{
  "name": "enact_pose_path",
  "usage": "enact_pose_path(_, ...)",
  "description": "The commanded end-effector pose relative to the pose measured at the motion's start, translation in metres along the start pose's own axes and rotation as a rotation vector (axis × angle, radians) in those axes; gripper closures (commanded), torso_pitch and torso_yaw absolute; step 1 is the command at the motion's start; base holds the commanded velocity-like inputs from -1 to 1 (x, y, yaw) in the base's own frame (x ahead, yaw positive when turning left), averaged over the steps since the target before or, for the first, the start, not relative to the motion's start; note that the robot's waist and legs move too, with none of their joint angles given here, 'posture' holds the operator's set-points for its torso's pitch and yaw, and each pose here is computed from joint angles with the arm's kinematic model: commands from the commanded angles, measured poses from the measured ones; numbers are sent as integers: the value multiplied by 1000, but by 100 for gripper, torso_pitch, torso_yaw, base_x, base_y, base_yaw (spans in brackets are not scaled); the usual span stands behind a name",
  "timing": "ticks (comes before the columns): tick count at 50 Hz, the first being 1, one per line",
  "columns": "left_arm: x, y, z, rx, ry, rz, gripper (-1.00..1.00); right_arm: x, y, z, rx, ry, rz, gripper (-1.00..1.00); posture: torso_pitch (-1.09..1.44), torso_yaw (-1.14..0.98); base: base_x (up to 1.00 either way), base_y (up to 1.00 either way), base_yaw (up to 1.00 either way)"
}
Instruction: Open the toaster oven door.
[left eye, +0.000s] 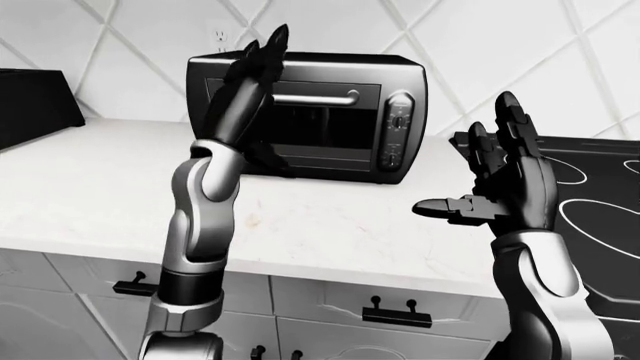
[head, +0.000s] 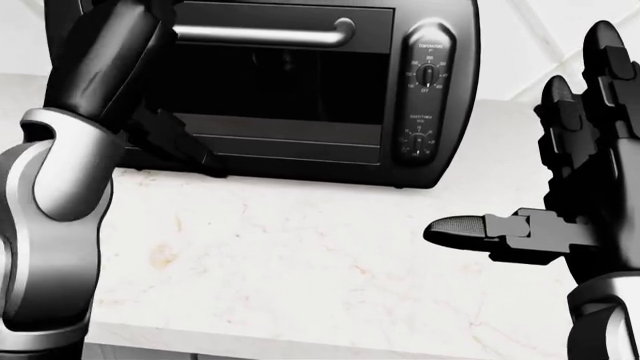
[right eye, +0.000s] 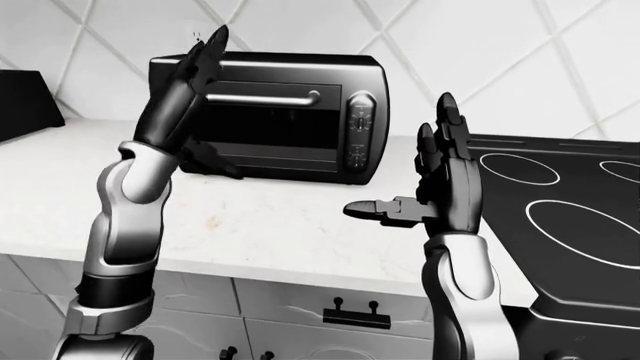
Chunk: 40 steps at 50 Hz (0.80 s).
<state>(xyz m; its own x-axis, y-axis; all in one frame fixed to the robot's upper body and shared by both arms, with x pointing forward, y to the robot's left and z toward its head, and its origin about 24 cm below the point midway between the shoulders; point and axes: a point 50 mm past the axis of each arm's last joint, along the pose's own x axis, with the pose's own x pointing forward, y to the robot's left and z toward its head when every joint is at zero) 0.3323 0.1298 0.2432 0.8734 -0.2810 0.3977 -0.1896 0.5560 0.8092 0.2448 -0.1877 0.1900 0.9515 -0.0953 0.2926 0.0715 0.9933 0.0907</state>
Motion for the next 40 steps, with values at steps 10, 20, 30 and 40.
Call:
enact_pose_path(10,23,-14,8,225,-95,-47,-100,1,1,17,4,-83,7,-100,-40,0,0,0,0)
enact_pose_path(20,32,-32,-2,351,-91,-110,-100,-1,1,16,8,-84,6,-100,-40,0,0,0,0)
enact_pose_path(30,48,-52,-10,460,-93,-154,-100,-2,1,14,11,-82,7,-100,-40,0,0,0,0)
enact_pose_path(40,54,-68,-20,495,-59,-242,-100,-2,0,15,15,-84,4,-100,-40,0,0,0,0)
